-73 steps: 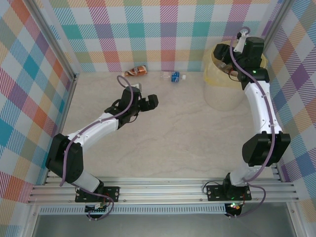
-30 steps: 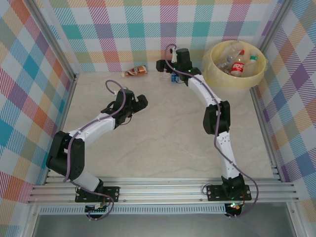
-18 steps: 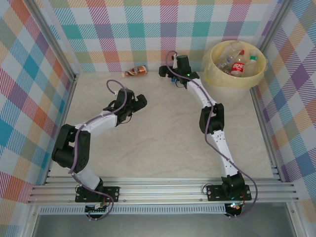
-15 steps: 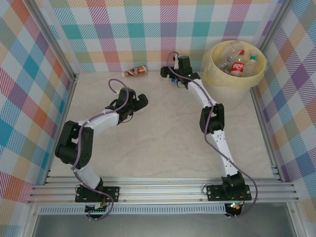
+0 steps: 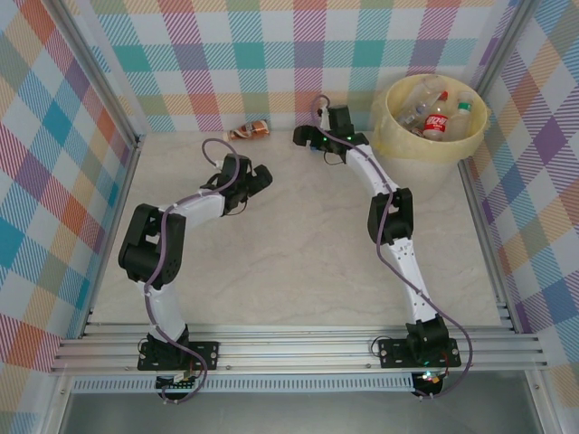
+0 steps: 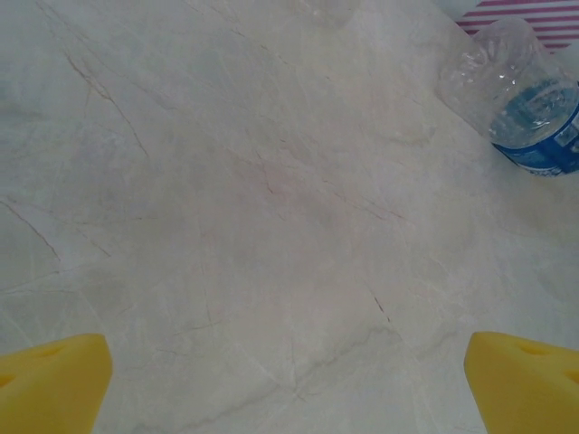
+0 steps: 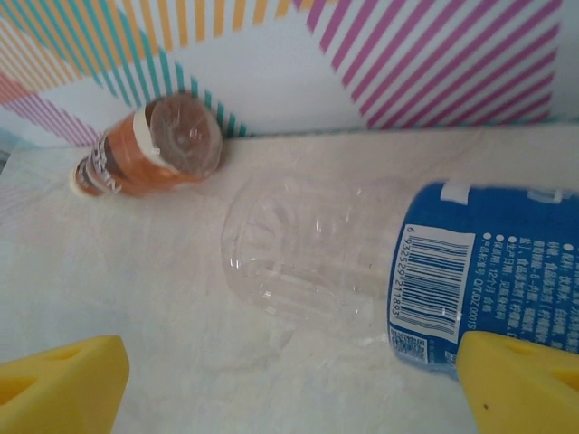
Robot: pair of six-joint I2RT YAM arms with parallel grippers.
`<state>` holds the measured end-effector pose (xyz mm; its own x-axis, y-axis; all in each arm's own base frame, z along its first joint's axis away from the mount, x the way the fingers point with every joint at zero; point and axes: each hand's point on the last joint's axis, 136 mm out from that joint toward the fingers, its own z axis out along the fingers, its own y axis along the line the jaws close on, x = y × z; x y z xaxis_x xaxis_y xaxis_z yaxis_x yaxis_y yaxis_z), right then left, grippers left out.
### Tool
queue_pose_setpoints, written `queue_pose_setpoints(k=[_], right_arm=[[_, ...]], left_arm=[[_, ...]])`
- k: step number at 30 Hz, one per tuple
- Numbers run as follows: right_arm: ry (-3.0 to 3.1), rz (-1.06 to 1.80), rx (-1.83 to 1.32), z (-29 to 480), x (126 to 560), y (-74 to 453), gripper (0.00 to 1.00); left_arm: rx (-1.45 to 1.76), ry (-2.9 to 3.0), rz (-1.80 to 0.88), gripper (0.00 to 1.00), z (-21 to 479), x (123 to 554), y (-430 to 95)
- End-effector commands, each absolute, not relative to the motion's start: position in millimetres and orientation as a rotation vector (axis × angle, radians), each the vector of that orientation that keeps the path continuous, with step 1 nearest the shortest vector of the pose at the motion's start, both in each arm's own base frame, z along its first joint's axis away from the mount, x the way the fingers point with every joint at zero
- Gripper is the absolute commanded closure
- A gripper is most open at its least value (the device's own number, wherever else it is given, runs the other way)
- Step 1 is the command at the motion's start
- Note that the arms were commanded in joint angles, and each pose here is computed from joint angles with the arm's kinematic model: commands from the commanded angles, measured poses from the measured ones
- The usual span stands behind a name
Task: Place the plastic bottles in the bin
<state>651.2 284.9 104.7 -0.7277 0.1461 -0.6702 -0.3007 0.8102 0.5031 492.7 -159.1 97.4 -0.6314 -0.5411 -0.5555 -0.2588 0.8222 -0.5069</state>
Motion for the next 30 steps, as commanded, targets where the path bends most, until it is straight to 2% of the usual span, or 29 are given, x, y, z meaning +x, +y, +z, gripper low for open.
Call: queue_pose_setpoints(k=[1,6,10,14,21,26,30], right_arm=[[2.327,0.873,-0.139,121.9,621.7,305.2,0.07],[2.334,0.878,-0.216,155.9,593.4,317.0,0.06],[2.222,0.824,-0.205,185.5,597.5,312.1,0.05],[2.199,0.677,-0.109,175.3,624.6,293.9,0.04],[2.112,0.592,-0.047,156.6,665.0,286.5,0.03],[2.096,0.606,0.006,141.6,676.4,279.1,0.04],[2.146,0.659,-0.016,129.0,669.7,284.3,0.05]], left_arm=[[-0.631,2.238,-0.519,0.0,106.2,501.3,-152.6],[-0.636,2.228,-0.511,0.0,111.7,495.7,-148.5],[-0.635,2.227,-0.511,0.0,113.4,493.4,-147.9],[-0.636,2.237,-0.515,0.0,110.6,493.8,-149.4],[-0.64,2.246,-0.518,0.0,108.3,495.5,-150.3],[-0.65,2.253,-0.5,0.0,104.5,495.7,-146.0],[-0.654,2.26,-0.51,0.0,100.9,497.6,-146.2]])
